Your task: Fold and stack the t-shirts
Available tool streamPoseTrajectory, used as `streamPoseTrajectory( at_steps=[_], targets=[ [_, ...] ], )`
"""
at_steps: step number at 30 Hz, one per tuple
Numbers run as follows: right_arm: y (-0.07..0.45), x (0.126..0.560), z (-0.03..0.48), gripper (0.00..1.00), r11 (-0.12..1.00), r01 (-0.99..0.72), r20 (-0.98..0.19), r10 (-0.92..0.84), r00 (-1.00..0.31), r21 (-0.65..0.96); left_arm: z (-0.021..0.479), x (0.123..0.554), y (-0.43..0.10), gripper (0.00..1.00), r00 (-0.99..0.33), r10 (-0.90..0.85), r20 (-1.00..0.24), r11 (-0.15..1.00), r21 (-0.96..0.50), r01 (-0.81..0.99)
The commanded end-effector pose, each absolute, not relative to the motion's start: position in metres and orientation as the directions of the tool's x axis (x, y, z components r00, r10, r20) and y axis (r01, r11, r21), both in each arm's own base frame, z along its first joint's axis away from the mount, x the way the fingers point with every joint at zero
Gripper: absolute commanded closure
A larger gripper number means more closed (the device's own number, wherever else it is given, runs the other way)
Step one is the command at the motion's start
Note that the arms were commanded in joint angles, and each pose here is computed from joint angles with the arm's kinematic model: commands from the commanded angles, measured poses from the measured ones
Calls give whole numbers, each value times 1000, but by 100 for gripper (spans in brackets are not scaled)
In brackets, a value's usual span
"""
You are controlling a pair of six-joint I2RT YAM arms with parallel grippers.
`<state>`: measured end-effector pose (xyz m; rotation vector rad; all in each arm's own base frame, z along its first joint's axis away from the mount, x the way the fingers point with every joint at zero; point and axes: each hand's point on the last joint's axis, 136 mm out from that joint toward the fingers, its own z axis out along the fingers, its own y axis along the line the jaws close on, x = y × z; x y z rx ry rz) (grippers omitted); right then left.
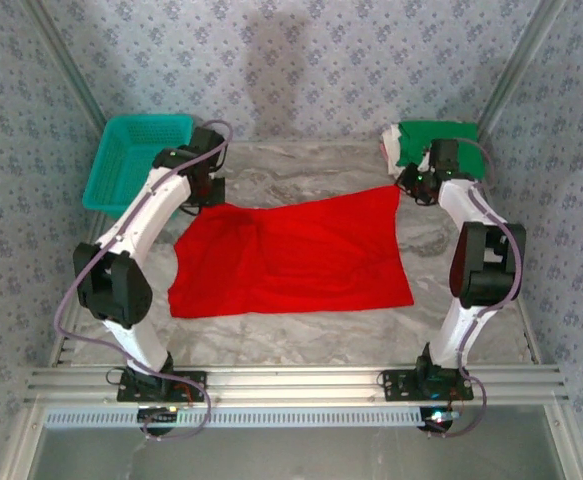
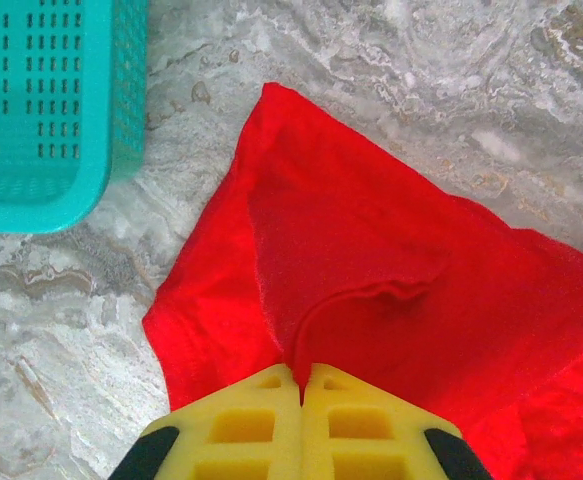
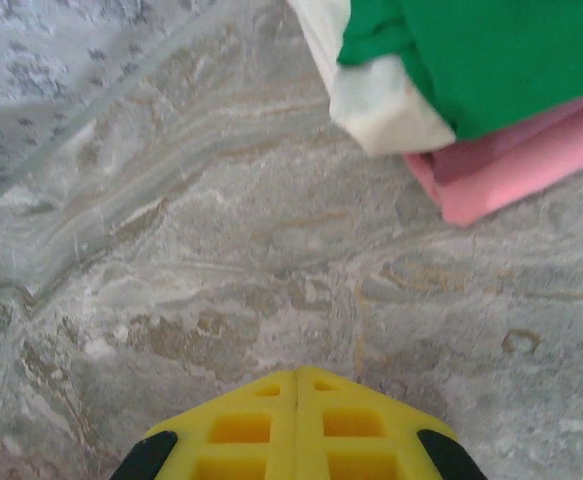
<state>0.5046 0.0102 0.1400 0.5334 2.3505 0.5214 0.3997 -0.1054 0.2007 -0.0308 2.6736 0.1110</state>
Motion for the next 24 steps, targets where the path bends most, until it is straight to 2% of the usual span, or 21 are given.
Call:
streamPoseTrajectory(
  at_steps=[1,7,11,24],
  targets=[
    [-9,521,173,100,838,240,-598,524,-607,490,226,414,-111,100,-862,22,-507,997,77,-20],
    [-12,533,183,100,835,223,-617,528,-583,503,244,448,-126,100,-833,64,-549,996,91,16],
    [-9,531,184,100,834,212,-617,526,-585,510,240,449,-131,100,-848,87,-522,993,114,31],
    [-11,481,149,100,831,281,-566,539,-624,481,205,378,-106,100,-906,6,-422,991,123,-51]
  ],
)
